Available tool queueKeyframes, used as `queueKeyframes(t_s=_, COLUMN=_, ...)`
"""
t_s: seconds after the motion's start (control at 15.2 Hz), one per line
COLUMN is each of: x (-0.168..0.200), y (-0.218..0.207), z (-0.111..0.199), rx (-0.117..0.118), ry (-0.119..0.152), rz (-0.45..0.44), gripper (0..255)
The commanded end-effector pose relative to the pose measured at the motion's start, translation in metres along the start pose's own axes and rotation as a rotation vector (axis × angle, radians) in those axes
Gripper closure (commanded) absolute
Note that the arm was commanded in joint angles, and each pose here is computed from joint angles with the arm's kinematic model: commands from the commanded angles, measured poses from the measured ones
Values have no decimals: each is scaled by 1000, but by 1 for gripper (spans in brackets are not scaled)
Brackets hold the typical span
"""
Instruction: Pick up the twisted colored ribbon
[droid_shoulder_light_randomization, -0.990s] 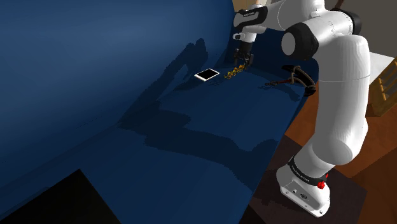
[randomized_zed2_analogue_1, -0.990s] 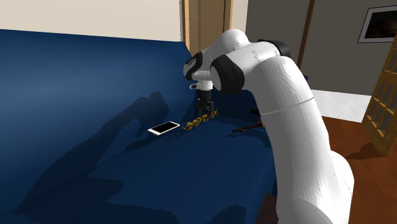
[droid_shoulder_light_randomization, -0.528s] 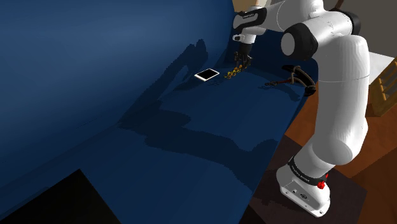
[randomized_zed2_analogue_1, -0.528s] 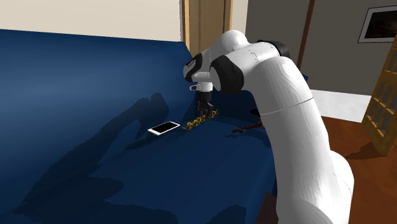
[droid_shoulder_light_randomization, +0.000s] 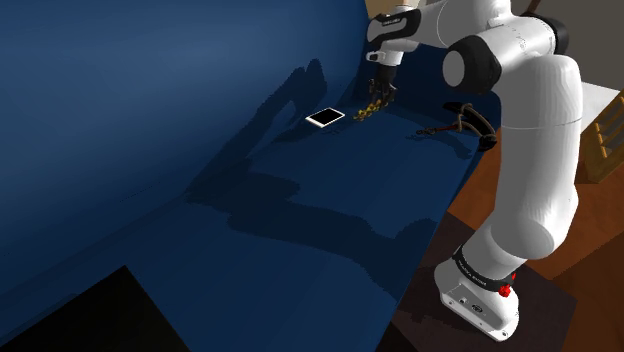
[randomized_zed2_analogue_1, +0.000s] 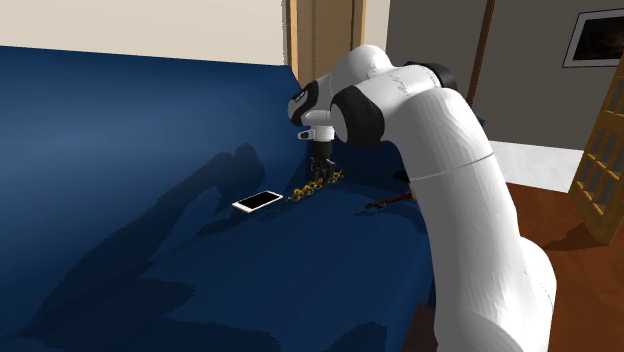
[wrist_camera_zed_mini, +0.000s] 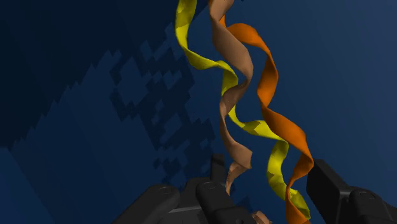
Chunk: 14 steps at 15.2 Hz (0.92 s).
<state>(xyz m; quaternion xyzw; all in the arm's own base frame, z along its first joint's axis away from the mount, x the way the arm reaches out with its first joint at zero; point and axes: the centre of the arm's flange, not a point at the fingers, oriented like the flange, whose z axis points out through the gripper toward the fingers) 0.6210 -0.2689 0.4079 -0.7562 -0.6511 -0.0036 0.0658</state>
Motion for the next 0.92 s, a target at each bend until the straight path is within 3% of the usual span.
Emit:
queueKeyframes(t_s=0.0, x=0, y=-1, z=-10, rx=0, ry=0, rz=0, gripper=255)
queueKeyframes(t_s=0.86, x=6, y=-6, z=-69, rx=0, ry=0, rz=0, gripper=255)
